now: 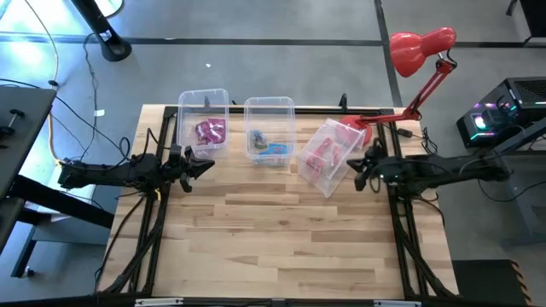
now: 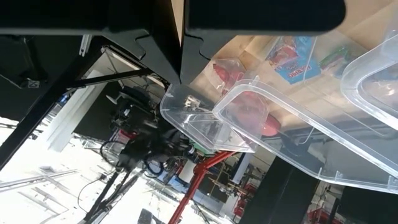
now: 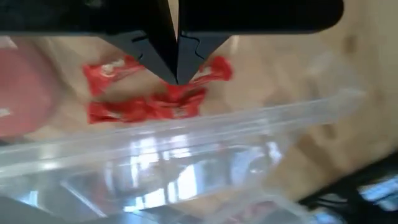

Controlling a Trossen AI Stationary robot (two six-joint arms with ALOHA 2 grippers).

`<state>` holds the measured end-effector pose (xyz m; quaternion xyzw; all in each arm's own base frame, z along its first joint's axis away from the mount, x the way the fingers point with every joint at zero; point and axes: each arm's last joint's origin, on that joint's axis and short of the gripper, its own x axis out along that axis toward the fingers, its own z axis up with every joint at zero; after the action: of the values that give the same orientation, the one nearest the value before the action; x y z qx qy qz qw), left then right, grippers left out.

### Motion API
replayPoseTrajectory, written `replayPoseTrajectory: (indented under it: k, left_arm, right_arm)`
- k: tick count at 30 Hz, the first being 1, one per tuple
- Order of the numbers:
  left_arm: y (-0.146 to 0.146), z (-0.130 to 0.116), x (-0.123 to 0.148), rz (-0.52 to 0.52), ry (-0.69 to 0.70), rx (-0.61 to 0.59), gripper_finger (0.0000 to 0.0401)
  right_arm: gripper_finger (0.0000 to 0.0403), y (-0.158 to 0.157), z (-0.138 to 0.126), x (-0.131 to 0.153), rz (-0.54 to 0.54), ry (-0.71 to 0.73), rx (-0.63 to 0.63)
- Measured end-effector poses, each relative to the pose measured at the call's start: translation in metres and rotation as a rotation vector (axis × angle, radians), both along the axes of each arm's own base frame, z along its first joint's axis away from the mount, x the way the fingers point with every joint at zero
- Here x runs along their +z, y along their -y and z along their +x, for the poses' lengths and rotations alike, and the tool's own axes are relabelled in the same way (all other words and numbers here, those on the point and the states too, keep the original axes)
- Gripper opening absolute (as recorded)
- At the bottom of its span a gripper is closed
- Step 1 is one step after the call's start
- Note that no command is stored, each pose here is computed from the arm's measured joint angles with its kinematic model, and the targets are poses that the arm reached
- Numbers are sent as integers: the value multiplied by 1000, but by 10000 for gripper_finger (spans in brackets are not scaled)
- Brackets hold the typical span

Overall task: Sort candy
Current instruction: Adjust the right transparent bin

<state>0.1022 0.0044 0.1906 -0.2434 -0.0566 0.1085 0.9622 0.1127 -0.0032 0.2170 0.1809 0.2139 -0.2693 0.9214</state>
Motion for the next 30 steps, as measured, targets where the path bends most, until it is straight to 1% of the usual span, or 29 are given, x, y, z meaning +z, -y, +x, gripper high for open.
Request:
replayPoseTrajectory:
  k: [3,6,10,15,17,20,23,26,30]
  left_arm:
    - [0,0,0,0,0,0,0]
    - [0,0,0,0,0,0,0]
    - [0,0,0,0,0,0,0]
    - [0,0,0,0,0,0,0]
    - [0,0,0,0,0,0,0]
    - [0,0,0,0,0,0,0]
    - [0,0,0,0,0,0,0]
    - [0,0,0,0,0,0,0]
    - [0,0,0,0,0,0,0]
  right_arm:
    - [0,5,6,-5,-19,-36,-69]
    - [0,11,16,-3,-61,-13,-100]
    - [0,21,29,14,-127,49,-111]
    - [0,35,43,37,-187,31,-117]
    - [0,42,49,42,-209,18,-110]
    - [0,54,64,48,-237,39,-80]
    - [0,69,81,48,-231,67,-45]
    - [0,80,98,50,-212,64,-17]
    - [0,92,123,59,-235,44,38]
